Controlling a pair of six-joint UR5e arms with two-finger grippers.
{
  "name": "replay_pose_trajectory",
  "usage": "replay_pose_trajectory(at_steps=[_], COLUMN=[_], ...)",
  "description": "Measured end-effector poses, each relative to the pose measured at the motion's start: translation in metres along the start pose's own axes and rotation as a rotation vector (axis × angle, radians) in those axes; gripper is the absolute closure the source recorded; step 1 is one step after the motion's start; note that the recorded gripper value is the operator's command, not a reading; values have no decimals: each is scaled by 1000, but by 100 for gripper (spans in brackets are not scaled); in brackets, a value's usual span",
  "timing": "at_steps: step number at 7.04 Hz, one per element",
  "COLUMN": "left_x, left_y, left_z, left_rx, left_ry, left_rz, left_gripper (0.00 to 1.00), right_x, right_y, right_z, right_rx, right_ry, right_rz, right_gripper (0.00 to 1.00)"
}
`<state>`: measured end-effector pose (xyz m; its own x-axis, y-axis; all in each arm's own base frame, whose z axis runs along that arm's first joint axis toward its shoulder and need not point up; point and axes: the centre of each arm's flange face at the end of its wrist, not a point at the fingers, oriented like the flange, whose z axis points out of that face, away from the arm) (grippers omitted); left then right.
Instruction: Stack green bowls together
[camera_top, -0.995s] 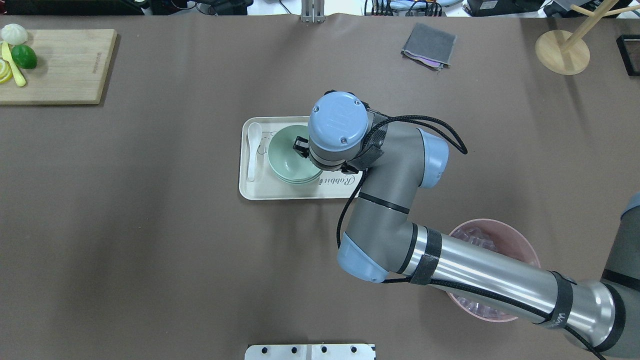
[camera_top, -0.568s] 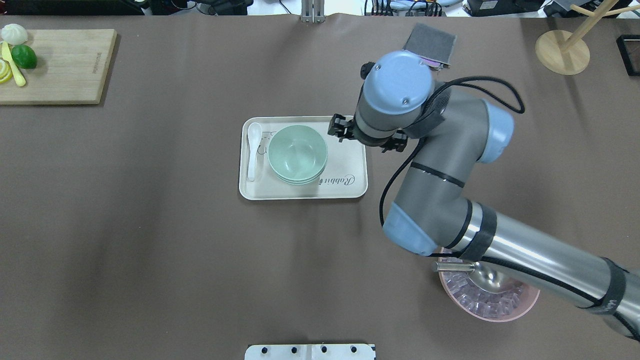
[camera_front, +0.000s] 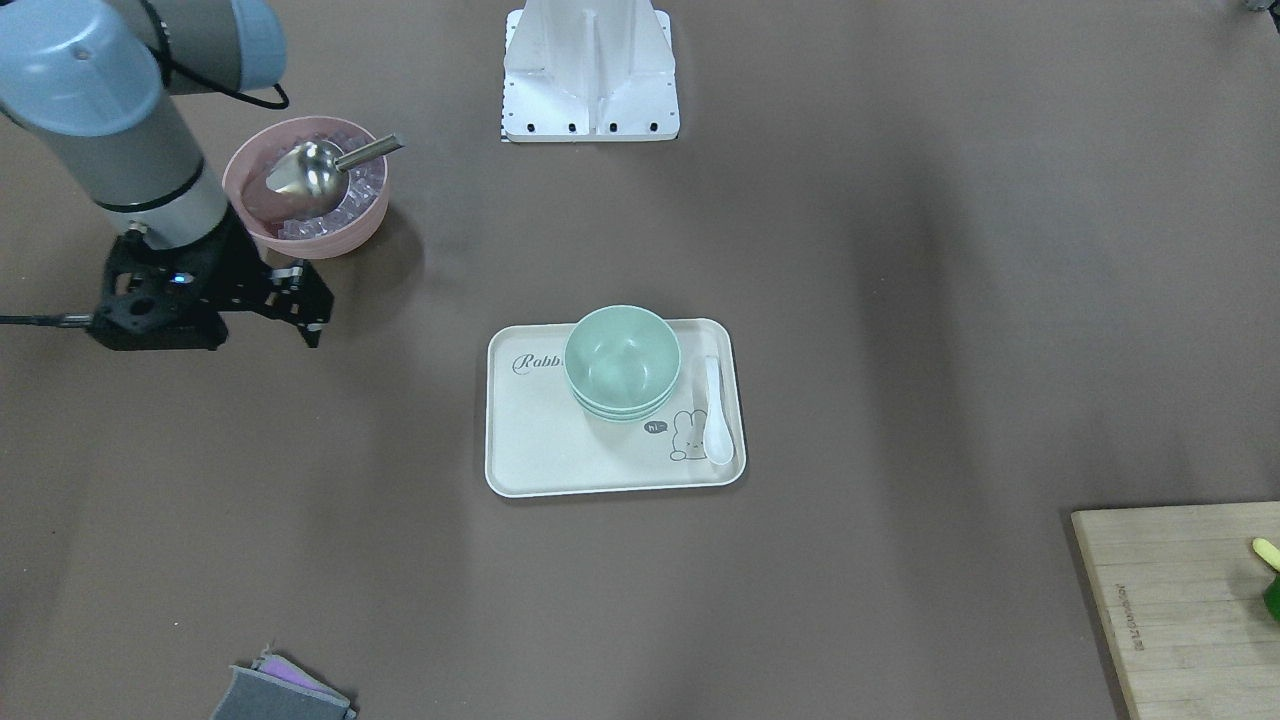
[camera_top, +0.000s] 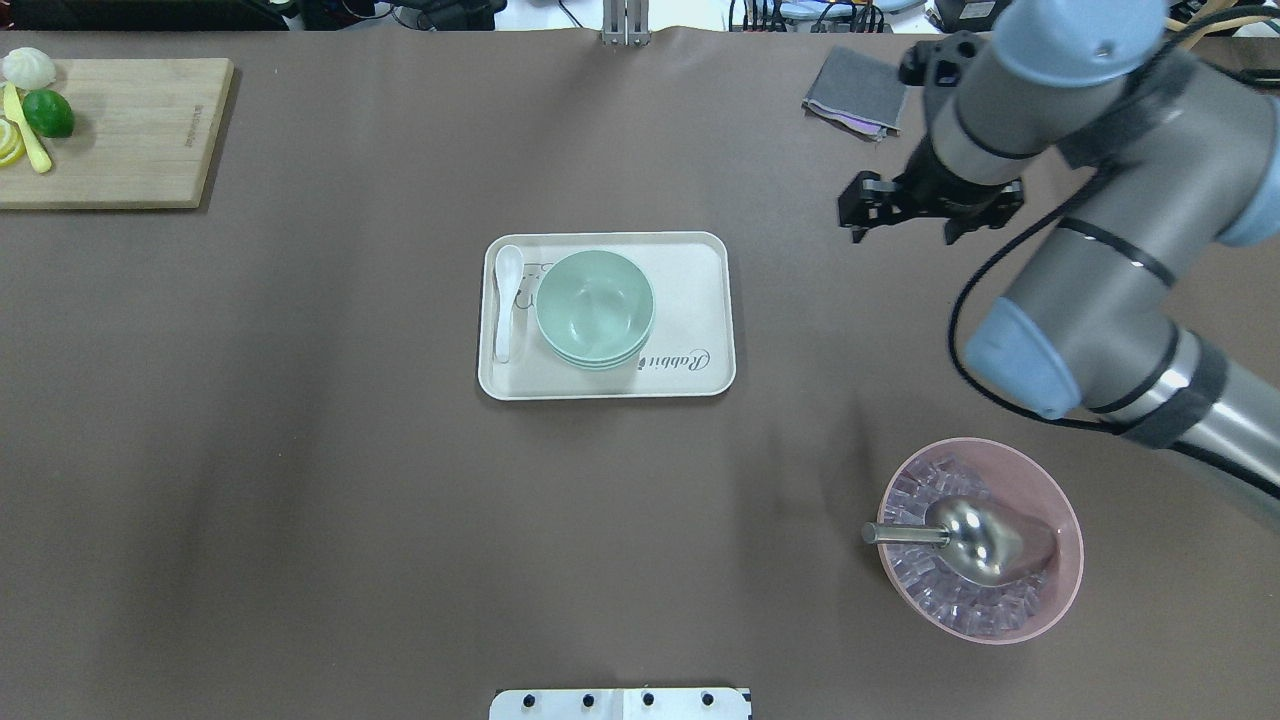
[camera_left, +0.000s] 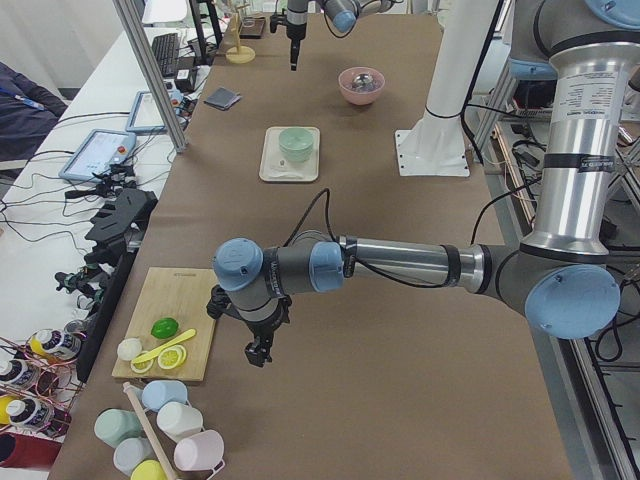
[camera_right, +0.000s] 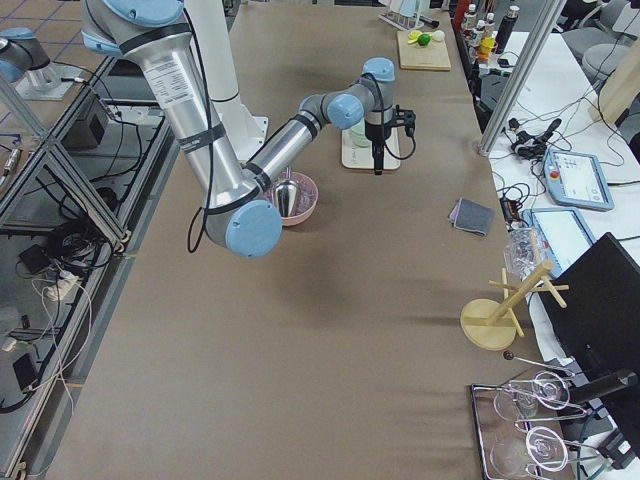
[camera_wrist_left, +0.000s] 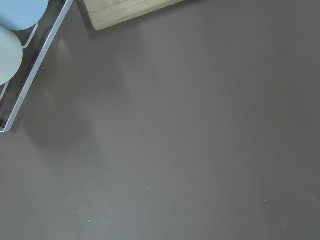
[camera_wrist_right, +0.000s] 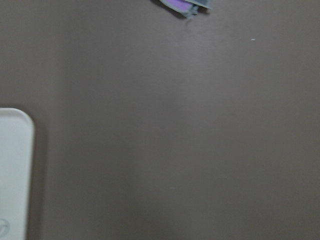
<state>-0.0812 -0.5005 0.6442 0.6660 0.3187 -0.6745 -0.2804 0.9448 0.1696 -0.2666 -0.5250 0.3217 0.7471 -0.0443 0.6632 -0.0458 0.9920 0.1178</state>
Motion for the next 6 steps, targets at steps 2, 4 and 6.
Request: replay_pose_trajectory(at_steps=[2, 4, 6], left_x=[1, 14, 23], left_y=[5, 25, 36], left_z=[1, -3, -6], left_rx=[4, 42, 63], left_ry=[-1, -21, -34], left_rz=[2, 43, 67], left_gripper=[0, 0, 0], right_x=[146, 279, 386], right_y=[22, 61, 108], right_z=[-3, -9, -16], right_rx=[-57, -106, -142], right_ry=[42, 80, 102], right_rz=[-83, -158, -186], right_gripper=[0, 0, 0])
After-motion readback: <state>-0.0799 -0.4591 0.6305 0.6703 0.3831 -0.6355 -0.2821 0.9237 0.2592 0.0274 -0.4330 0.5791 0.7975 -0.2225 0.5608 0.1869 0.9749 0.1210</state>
